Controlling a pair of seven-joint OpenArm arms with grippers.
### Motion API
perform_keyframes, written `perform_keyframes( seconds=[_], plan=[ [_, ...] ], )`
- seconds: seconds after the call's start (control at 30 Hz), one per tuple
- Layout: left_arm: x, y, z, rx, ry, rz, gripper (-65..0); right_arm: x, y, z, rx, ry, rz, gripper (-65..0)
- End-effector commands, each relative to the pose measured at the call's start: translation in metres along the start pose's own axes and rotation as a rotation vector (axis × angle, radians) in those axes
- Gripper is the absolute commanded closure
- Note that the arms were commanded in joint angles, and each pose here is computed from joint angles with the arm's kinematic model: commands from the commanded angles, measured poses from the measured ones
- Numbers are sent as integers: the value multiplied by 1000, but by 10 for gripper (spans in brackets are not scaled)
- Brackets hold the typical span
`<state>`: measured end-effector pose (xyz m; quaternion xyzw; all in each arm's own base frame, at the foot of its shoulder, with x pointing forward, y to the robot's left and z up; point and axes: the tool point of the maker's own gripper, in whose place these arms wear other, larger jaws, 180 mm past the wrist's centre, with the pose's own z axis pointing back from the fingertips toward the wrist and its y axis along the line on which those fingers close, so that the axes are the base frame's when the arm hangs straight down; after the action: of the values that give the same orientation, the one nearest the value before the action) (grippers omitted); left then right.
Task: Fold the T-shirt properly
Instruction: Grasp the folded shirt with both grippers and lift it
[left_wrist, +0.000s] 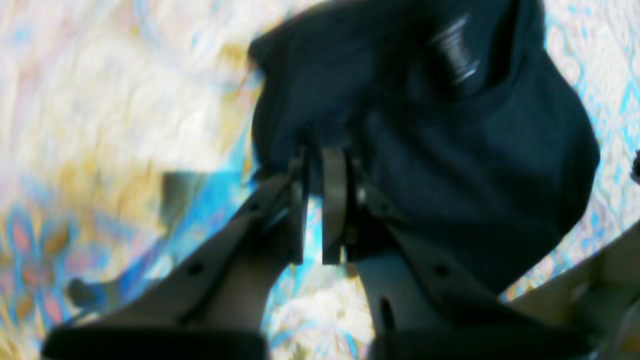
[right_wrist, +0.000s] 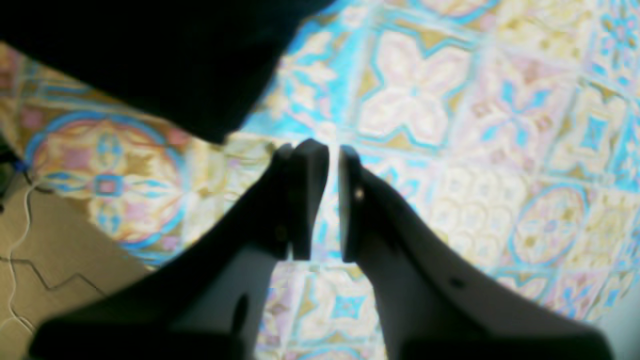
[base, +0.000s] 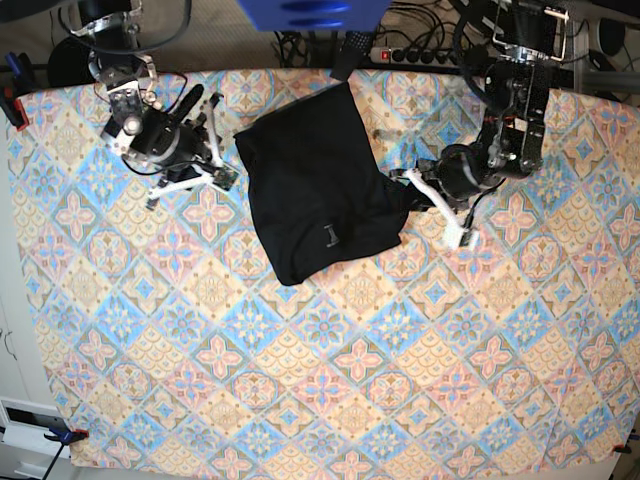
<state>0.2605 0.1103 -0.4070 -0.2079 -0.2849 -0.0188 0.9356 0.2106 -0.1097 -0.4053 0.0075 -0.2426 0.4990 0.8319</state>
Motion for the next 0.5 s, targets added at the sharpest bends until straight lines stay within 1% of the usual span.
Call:
perform_keyframes(
  seconds=[0.0,0.07,0.13,0.27,0.37,0.47],
  plan=[
    [13,5,6,11,-52,7,-36,23,-4,4,-11,-72,27,-75],
    [4,9,1,20,-32,37,-36,37,9,0,20,-98,52,-74],
    [4,10,-8,18,-24,63,-36,50,17,-2,41,-124,65,-74],
    [2,6,-44,-3,27,136,-36,67,26,-4,57,-163,48,-74],
    [5,-10,-70,-32,25,99,-36,74,33,-3,71,-181,50,-74],
    [7,-30,-92,-58,25,39,-36,79,42,-4,90,-191,67,-74]
  ],
)
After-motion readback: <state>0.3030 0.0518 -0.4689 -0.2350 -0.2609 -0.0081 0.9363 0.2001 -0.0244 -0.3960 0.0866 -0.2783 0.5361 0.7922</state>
